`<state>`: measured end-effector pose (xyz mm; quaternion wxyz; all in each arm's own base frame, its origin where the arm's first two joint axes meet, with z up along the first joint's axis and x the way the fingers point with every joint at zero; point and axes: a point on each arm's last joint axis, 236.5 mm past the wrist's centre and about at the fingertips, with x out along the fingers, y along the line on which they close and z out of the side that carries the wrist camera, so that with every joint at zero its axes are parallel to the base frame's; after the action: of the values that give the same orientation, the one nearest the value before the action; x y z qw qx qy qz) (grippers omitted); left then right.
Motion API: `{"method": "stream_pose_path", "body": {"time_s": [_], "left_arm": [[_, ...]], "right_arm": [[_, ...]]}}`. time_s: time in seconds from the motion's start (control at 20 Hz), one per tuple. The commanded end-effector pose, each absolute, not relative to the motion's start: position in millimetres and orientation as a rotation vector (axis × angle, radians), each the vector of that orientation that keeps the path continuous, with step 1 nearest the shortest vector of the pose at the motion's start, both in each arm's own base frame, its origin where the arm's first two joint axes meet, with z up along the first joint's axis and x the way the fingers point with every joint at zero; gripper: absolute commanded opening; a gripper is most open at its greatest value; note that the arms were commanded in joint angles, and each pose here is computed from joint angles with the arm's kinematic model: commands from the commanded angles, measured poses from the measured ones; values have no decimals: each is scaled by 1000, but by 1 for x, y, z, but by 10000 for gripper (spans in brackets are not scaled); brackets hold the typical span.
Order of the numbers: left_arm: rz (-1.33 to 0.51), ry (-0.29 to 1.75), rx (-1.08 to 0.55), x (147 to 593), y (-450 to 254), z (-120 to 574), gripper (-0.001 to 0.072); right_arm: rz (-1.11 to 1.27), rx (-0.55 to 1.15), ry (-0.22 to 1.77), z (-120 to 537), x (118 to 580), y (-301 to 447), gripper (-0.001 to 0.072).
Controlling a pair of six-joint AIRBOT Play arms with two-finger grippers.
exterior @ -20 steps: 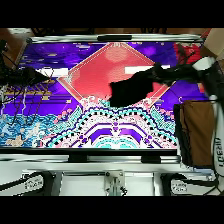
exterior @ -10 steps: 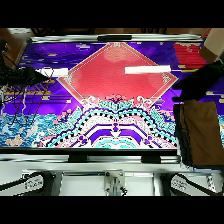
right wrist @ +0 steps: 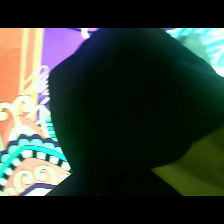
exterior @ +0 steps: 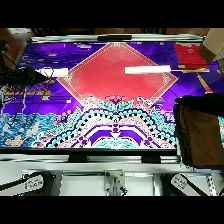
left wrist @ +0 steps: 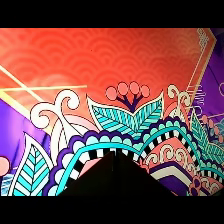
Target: Fold the shirts.
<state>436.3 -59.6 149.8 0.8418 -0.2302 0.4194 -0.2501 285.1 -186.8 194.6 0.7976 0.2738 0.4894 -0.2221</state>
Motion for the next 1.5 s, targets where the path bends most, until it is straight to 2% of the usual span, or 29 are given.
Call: {"method": "stream_pose_path", "body": {"time_s": [0.0, 0.25, 0.35, 0.4, 0.5, 0.65, 0.75, 0.85, 0.95, 1.05, 1.1, 1.15, 1.2, 1.3, 1.45], "left_arm": [[-529, 885, -485, 436, -60, 150, 33], [-529, 885, -485, 436, -59, 150, 33], [-528, 885, -485, 436, -59, 150, 33], [-528, 885, -485, 436, -59, 150, 33], [-529, 886, -485, 436, -60, 150, 33], [-519, 897, -454, 436, -59, 147, 32], [-459, 951, -313, 434, -55, 136, 30], [-316, 1019, -70, 436, -40, 125, 31], [-141, 1033, 179, 447, -27, 128, 31], [-73, 1017, 320, 457, -43, 131, 34], [-106, 1036, 341, 456, -61, 122, 87], [-134, 1090, 350, 449, -75, 107, 383], [-124, 1175, 332, 437, -81, 90, 630], [-85, 1355, 298, 409, -76, 60, 646], [-50, 1425, 168, 398, -67, 47, 646]], "right_arm": [[-661, 575, 1255, 181, 207, -185, 74], [-768, 519, 1546, 107, 124, -169, 74], [-752, 522, 1645, 70, 109, -161, 75], [-739, 524, 1676, 52, 106, -158, 121], [-739, 493, 1711, 31, 98, -161, 618], [-876, 319, 1700, 56, 84, -201, 629], [-897, 232, 1480, 97, 124, -229, 628], [-846, 149, 1216, 147, 192, -237, 621], [-658, 88, 1113, 170, 268, -197, 621], [-412, 94, 1088, 160, 340, -116, 621], [-284, 126, 1098, 146, 370, -65, 621], [-172, 153, 1135, 128, 389, -19, 622], [-70, 184, 1211, 105, 396, 22, 622], [80, 265, 1377, 70, 388, 79, 623], [122, 243, 1471, 56, 373, 97, 623]]}}
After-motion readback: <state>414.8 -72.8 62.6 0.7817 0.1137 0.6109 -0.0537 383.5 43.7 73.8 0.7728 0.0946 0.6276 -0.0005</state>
